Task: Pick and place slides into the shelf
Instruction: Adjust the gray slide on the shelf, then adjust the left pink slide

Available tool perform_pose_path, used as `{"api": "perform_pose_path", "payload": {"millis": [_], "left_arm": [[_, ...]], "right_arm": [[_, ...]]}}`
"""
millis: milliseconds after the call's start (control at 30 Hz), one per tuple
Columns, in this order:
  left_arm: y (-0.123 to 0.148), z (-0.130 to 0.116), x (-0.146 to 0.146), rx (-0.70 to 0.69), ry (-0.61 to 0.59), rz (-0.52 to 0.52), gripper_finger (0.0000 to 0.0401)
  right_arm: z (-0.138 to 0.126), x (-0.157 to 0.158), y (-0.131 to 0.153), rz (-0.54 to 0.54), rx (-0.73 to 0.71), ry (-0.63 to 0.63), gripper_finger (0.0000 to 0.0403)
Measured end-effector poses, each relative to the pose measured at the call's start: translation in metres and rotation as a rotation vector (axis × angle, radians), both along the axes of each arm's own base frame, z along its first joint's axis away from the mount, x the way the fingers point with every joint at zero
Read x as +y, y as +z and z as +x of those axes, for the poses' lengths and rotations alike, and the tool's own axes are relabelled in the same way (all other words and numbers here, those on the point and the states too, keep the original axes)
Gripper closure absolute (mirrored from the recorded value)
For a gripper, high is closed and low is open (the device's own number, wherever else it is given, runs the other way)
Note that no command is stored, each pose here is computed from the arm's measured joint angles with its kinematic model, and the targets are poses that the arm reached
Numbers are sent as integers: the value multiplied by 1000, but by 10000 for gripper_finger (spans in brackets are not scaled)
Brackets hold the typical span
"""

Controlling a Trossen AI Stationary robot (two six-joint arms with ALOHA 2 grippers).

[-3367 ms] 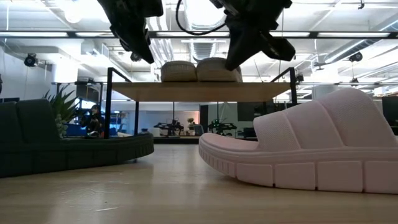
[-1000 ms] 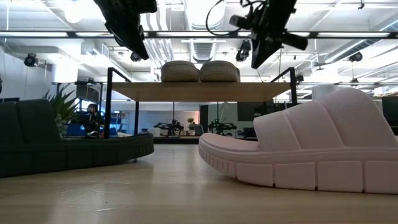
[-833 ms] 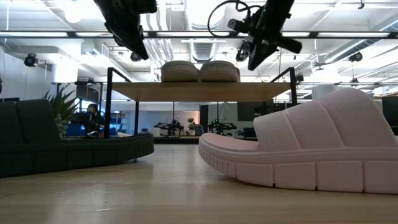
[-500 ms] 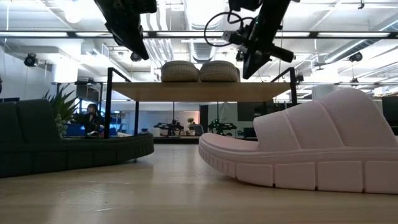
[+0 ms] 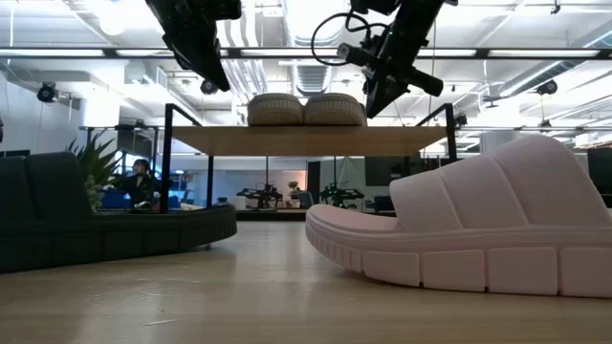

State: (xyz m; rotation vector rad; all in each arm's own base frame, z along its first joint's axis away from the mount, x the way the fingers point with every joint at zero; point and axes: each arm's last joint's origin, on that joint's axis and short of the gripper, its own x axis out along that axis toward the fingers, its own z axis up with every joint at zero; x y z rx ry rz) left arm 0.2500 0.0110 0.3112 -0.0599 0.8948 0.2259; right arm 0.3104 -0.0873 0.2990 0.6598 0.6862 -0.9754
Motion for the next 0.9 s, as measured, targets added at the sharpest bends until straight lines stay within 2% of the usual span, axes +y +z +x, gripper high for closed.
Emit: {"api": "perform_pose_path", "payload": {"millis": [267,533,733,900], "left_arm": [[0,0,0,-3,16,-11,393],[0,0,0,-3,18,-13,393],[0,0,0,-3,18,-13,393],[0,0,0,-4,18,-13,393]], "right_arm": [[-1,-1,2,-29,7,-13,390],[-22,8,5,-11,128,-39,390],[-42,40,20,140,117,60,390],[-54,84,37,359,36,309,390]]}}
